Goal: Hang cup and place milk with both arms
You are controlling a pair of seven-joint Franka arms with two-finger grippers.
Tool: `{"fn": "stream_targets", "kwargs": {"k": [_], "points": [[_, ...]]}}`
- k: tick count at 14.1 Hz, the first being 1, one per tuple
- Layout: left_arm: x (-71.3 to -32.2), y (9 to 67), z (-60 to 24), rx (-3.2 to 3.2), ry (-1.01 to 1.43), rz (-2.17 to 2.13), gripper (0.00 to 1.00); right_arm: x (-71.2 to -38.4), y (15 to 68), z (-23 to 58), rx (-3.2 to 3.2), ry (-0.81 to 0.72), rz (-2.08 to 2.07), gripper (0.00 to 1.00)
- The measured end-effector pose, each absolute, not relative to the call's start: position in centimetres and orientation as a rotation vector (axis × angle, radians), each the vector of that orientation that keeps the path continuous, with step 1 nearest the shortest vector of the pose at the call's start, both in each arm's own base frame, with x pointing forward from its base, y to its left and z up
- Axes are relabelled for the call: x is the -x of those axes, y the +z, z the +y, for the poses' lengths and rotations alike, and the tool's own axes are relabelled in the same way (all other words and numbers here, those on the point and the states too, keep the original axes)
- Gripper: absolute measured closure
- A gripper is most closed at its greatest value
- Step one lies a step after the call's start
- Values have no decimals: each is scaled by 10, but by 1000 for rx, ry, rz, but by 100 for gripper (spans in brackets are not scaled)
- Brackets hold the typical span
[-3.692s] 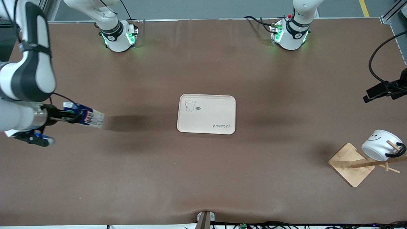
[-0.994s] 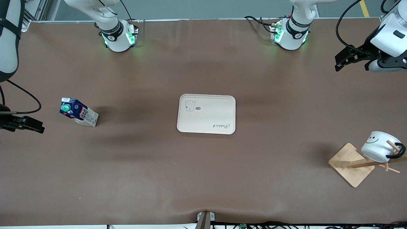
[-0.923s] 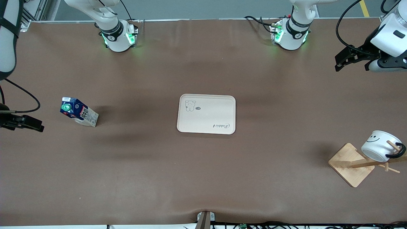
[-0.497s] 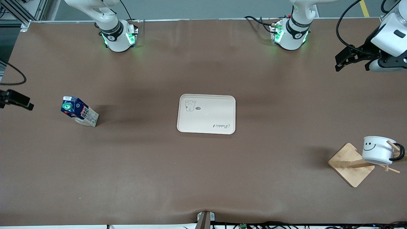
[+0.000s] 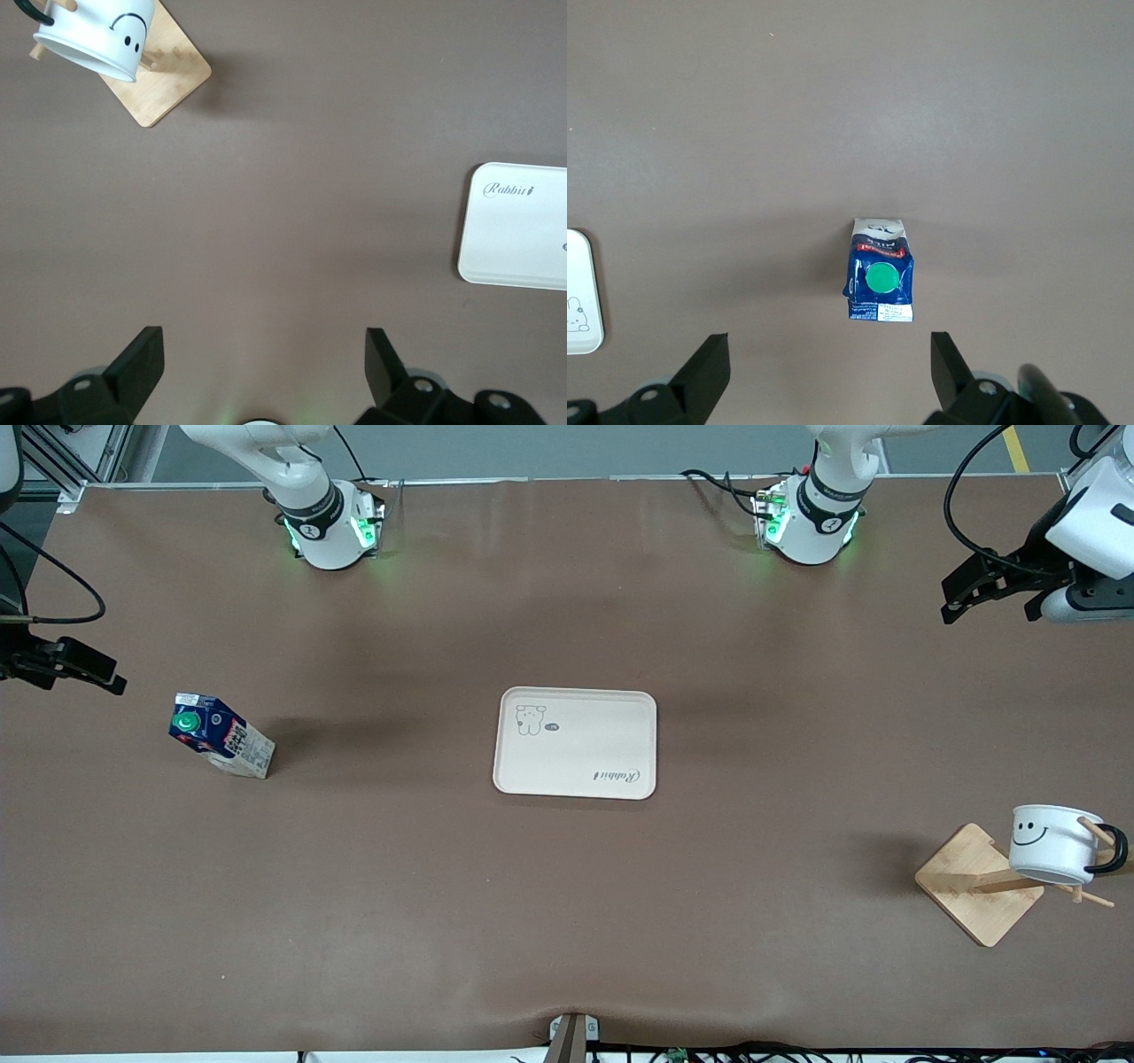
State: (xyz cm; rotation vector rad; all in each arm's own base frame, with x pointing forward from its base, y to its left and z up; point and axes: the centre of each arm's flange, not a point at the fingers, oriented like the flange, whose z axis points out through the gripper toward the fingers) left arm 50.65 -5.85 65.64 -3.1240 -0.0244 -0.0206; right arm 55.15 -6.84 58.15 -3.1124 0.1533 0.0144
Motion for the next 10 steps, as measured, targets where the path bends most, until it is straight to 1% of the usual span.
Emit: {"fn": "stream_targets", "kwargs": {"k": [4, 10], "points": [[-508, 669, -57, 3127, -63, -29, 0, -553, 583, -66, 3115, -7, 146, 0], [-511, 667, -57, 3128, -58, -29, 0, -554, 585, -62, 3117, -21, 135, 0]]}}
